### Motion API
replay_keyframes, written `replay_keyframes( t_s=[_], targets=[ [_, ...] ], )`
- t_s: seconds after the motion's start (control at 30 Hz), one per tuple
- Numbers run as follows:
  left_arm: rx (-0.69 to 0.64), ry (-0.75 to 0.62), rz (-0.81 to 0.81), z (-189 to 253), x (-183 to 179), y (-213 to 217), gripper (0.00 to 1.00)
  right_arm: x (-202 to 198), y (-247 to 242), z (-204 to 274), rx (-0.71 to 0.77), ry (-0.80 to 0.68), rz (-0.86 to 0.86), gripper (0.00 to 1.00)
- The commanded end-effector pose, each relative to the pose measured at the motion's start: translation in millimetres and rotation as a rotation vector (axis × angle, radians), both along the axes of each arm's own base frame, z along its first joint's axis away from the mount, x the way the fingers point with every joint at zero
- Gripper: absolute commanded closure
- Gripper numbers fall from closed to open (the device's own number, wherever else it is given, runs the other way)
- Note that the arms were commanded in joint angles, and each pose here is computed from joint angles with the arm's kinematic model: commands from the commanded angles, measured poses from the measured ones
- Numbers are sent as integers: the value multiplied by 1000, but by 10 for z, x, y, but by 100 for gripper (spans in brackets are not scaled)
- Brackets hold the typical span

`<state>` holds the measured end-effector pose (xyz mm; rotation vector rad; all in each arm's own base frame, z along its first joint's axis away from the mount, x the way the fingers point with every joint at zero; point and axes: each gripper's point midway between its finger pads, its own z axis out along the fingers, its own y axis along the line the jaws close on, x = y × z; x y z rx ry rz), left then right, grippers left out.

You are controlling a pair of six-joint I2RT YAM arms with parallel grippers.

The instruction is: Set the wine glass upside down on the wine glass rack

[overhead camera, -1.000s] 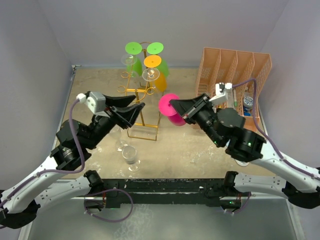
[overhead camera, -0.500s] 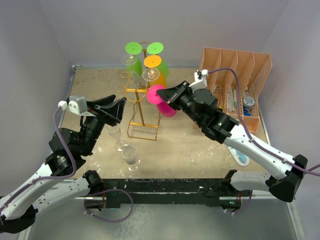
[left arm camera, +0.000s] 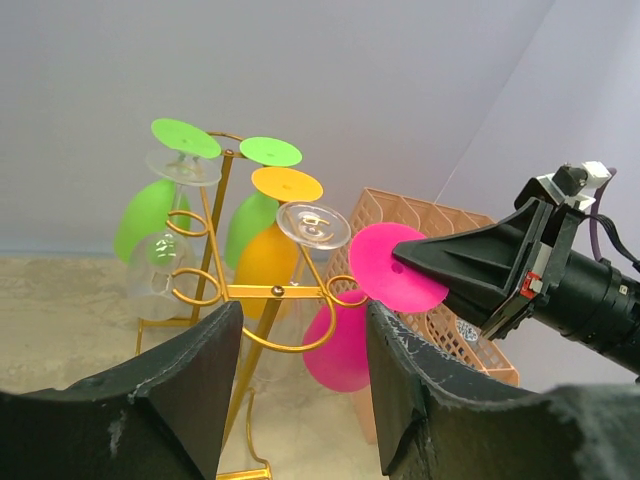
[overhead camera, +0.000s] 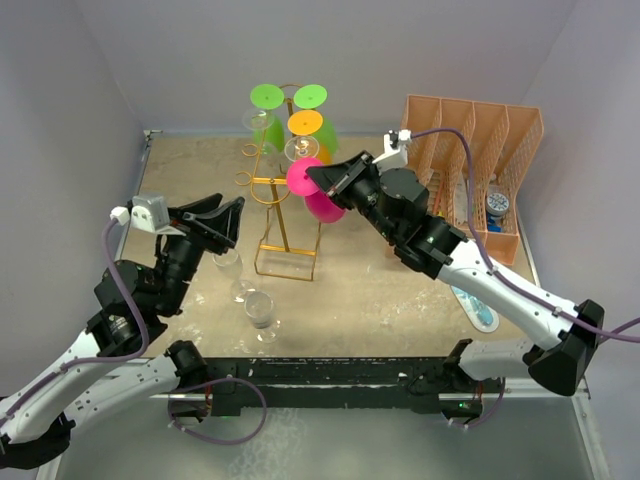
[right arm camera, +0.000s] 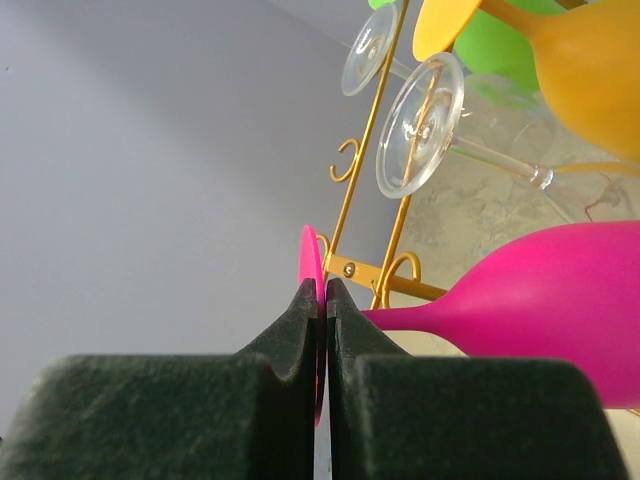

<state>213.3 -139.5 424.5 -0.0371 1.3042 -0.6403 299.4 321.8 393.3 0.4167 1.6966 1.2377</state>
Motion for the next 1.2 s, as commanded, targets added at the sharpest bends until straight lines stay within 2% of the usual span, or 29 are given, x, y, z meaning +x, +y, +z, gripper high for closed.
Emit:
replay_keyframes(
  t_s=[0.0,0.57,0.83,1.07,1.17],
  targets=[
    [-3,-15,25,43,-4,69,50,62,-26,429,90,-74,-23,100],
    [2,-12,32,35,-16,101,50,145,138,336,54,-75,16,100],
    [6,-8,34,18,-8,99,50,150,163,280,23,-79,27,73],
    [4,-9,39,20,-16,119,50,184,177,243,-13,-76,23,59],
    [8,-7,37,15,-13,111,50,176,210,224,-46,-80,41,56]
  ],
)
